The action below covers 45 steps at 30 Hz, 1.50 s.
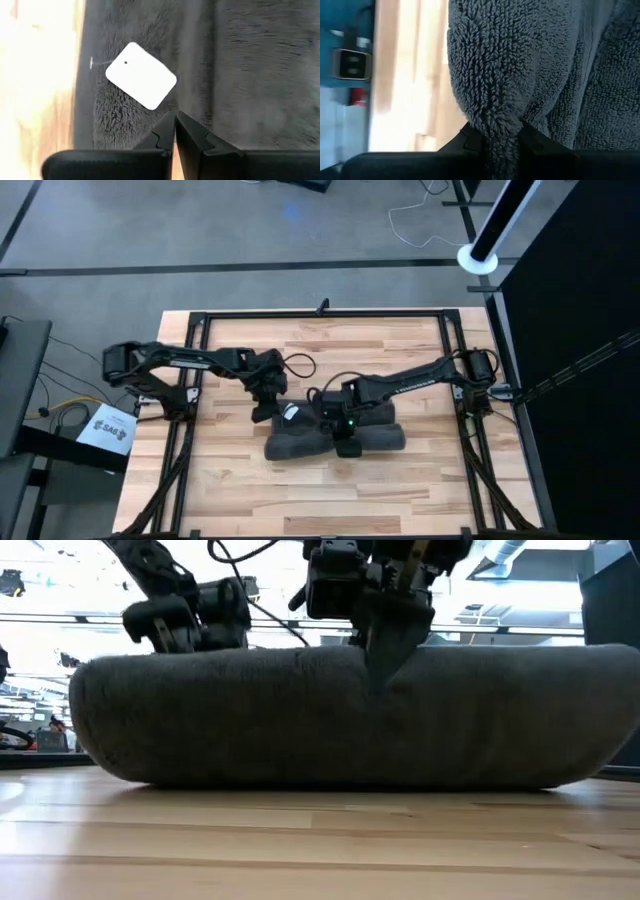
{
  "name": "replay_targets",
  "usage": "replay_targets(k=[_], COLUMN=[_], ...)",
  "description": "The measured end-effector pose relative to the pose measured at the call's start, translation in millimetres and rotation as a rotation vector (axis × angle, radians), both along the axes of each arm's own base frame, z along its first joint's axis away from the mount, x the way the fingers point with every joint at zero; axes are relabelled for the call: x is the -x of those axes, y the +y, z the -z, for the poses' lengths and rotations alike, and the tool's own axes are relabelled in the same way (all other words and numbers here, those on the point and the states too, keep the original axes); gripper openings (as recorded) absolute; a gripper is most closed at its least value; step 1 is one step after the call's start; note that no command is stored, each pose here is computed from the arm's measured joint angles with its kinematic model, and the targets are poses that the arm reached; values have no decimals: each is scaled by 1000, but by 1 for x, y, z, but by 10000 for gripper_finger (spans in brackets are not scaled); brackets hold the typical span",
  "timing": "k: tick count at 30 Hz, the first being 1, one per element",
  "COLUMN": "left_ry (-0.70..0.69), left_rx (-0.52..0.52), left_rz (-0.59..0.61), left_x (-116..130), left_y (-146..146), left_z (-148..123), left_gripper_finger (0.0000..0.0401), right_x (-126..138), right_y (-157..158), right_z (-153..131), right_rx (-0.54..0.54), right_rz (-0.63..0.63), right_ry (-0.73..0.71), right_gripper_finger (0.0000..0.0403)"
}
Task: Roll towel
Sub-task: Roll the black towel
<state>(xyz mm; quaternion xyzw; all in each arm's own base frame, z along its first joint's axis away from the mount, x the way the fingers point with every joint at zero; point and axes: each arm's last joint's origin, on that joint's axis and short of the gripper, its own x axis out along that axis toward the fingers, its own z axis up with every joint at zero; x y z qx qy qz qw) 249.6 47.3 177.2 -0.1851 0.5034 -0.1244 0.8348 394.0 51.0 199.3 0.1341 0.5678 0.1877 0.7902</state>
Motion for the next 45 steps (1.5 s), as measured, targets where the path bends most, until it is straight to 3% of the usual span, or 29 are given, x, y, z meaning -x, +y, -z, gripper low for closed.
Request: replay_targets(k=[10,17,23,28,39,45], left_ry=[-248,-330,-317,-301,-266,-237], left_rx=[-68,-62,-72,-79,-27,52], left_rz=[167,171,135,111,113,98], left_x=[13,2,-13,-22,-29,-28], left_y=[-25,-33,-32,-31,-49,-53], left_z=[-44,-48,-34,-23,-15,-16], left_gripper_finger=[9,105,197,244,256,256], right_x=[-2,6,7,5,2,2], right_y=[-67,-98,-96,-84,-80,-80], right_z=[-1,10,13,13,12,12], right_rx=[-270,-346,-343,-340,-328,-332], right_rz=[45,103,80,47,39,54], right_ry=[-9,6,2,-4,-24,-11], right_gripper_finger=[41,41,41,41,41,41])
